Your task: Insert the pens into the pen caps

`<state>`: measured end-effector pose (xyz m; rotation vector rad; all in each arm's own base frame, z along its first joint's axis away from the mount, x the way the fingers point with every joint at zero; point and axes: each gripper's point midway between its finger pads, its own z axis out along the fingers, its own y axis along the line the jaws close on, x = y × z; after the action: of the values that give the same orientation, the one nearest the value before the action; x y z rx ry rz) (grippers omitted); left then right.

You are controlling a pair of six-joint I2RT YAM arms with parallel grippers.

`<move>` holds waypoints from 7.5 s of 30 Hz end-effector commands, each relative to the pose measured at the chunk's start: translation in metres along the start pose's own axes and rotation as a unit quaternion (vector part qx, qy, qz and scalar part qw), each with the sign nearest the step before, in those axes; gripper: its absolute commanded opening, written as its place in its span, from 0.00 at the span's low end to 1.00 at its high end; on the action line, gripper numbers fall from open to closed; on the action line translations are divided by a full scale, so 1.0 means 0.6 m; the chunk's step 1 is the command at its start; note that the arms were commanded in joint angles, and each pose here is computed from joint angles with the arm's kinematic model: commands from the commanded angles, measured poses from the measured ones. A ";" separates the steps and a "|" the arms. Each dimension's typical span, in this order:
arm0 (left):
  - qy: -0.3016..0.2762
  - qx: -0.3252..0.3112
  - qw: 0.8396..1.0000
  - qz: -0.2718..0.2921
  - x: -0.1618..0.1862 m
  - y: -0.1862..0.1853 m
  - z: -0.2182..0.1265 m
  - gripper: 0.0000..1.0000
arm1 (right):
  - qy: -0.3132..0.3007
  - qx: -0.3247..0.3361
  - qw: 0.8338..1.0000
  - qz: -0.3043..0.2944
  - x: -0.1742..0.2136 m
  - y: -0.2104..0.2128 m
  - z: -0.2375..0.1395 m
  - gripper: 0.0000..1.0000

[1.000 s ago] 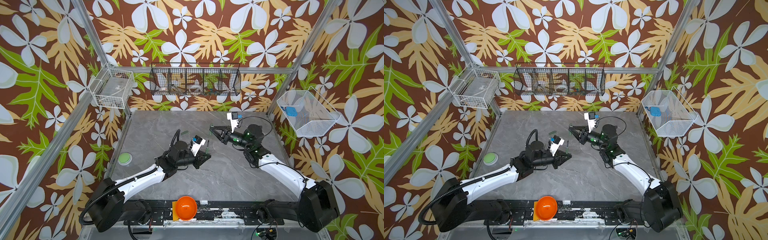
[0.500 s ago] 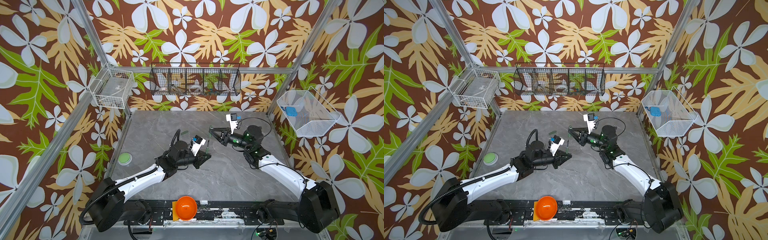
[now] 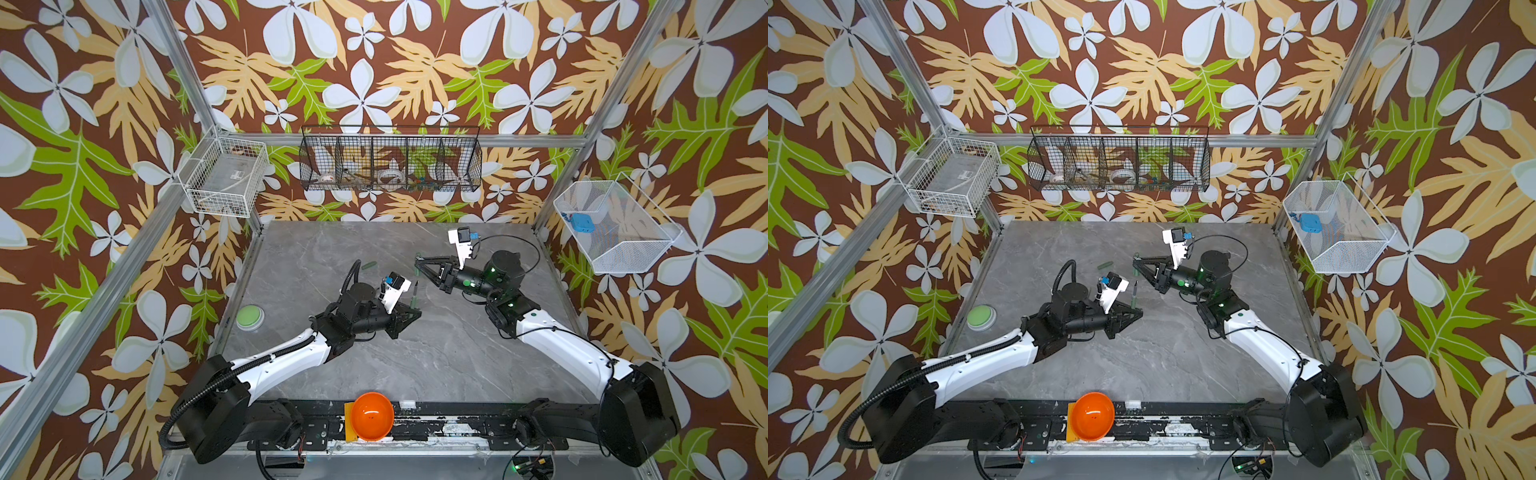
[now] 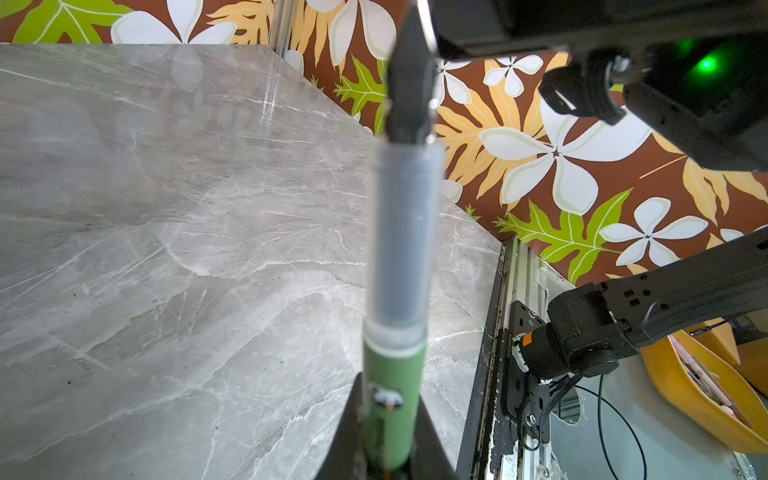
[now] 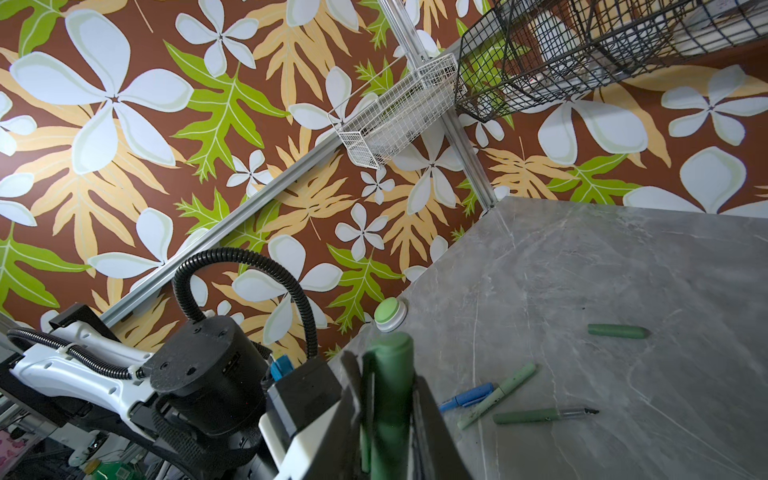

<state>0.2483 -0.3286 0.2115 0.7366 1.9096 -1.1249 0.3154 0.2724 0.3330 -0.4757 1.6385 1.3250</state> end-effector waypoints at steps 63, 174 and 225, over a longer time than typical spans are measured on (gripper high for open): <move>-0.024 -0.010 0.999 0.025 -0.025 0.006 0.009 0.00 | -0.010 -0.007 1.000 -0.020 -0.002 0.019 -0.015 0.20; -0.032 -0.024 0.999 0.034 -0.046 0.011 0.013 0.00 | 0.058 0.007 0.996 -0.070 0.000 0.027 -0.011 0.49; -0.317 0.035 0.935 0.154 -0.350 -0.078 -0.119 0.00 | 0.148 -0.001 0.989 -0.011 0.101 -0.014 0.003 0.00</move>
<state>0.2960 -0.3205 0.2805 0.7115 1.7643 -1.0409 0.3147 0.2816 0.3441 -0.6850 1.5771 1.1876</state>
